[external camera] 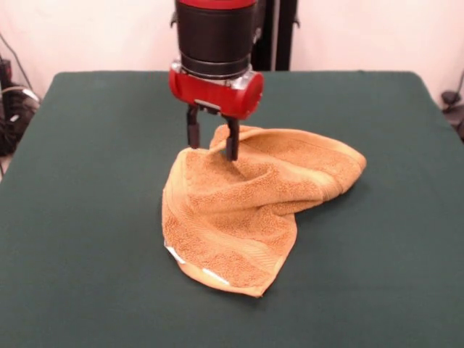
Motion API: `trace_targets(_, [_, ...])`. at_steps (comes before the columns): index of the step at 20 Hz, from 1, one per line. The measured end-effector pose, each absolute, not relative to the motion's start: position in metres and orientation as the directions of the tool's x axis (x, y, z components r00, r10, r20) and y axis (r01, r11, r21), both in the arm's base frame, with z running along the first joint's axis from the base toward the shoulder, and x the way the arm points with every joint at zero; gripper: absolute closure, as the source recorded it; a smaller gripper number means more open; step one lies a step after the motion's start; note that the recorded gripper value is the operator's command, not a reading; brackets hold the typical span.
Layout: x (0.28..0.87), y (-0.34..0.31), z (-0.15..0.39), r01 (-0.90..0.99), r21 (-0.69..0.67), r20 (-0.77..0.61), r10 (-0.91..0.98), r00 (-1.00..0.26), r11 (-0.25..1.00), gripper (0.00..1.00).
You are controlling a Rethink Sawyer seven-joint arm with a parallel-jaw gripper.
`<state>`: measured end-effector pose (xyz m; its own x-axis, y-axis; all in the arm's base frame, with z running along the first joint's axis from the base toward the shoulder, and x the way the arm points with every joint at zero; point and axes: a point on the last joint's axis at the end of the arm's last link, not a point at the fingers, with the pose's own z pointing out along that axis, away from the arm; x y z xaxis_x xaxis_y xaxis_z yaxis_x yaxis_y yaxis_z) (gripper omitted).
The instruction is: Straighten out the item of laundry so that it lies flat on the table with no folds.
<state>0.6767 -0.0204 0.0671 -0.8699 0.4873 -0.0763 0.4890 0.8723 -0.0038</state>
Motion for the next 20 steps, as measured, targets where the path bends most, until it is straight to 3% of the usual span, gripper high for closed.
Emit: trace_targets(20, [0.631, -0.019, 0.032, 0.503, -0.033, -0.05, 0.501, -0.864, 0.864, 0.0])
